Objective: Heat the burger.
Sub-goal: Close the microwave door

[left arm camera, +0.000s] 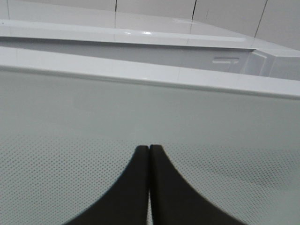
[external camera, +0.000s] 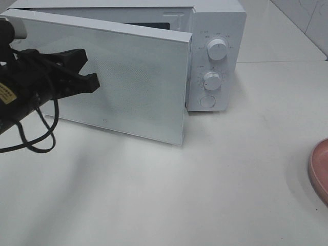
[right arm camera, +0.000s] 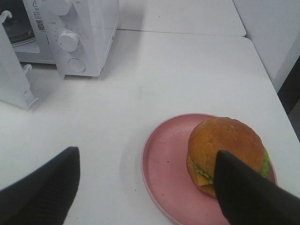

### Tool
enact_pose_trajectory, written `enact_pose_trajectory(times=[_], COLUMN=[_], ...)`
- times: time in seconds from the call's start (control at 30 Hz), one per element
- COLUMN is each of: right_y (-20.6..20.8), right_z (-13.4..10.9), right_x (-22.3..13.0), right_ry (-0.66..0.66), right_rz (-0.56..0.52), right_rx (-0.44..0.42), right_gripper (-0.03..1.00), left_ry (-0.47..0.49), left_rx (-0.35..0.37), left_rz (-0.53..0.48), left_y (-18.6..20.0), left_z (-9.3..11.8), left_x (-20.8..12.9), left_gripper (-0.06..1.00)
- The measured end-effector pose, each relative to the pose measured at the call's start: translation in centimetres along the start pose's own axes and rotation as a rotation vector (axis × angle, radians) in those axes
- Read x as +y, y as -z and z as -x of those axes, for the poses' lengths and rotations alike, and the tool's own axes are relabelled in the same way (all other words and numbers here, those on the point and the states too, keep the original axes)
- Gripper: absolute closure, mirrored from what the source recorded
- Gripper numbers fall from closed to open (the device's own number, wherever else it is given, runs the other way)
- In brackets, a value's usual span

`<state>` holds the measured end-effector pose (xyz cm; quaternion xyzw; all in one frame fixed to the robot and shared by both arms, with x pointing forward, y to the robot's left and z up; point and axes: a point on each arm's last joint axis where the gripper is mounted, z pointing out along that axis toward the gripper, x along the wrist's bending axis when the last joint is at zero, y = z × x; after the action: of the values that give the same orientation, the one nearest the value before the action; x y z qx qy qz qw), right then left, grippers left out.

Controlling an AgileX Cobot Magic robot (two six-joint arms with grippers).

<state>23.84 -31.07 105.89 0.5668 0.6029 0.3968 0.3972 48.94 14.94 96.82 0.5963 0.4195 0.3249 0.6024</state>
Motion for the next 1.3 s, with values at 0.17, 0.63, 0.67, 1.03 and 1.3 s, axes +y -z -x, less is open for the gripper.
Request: enact_pose_trajectory(times=[0.17, 0.63, 0.67, 1.03, 1.3], right_y=[0.0, 0.0, 0.0, 0.0, 0.0], right_z=[0.0, 0.0, 0.0, 0.0, 0.0], right_x=[0.0, 0.0, 0.0, 0.0, 0.0], right_ry=[0.000, 0.000, 0.000, 0.000, 0.000], right_rz=[0.000, 0.000, 0.000, 0.000, 0.000], right_rx=[0.000, 0.000, 0.000, 0.000, 0.000], right_gripper=[0.22, 0.22, 0.22, 0.22, 0.22], left_ry=[-0.005, 0.034, 0.039, 0.016, -0.003], left_rx=[0.011, 0.034, 0.033, 0.026, 0.002], left_rz=[0.021, 0.029, 0.022, 0.011, -0.004], left_y=[-2.0, -6.6, -7.3, -10.1, -11.8], left_z=[1.6, 3.9, 4.1, 5.2, 6.4], left_x=[0.1, -0.8, -0.9, -1.4, -1.6], left_gripper=[0.94, 0.94, 0.94, 0.94, 0.94])
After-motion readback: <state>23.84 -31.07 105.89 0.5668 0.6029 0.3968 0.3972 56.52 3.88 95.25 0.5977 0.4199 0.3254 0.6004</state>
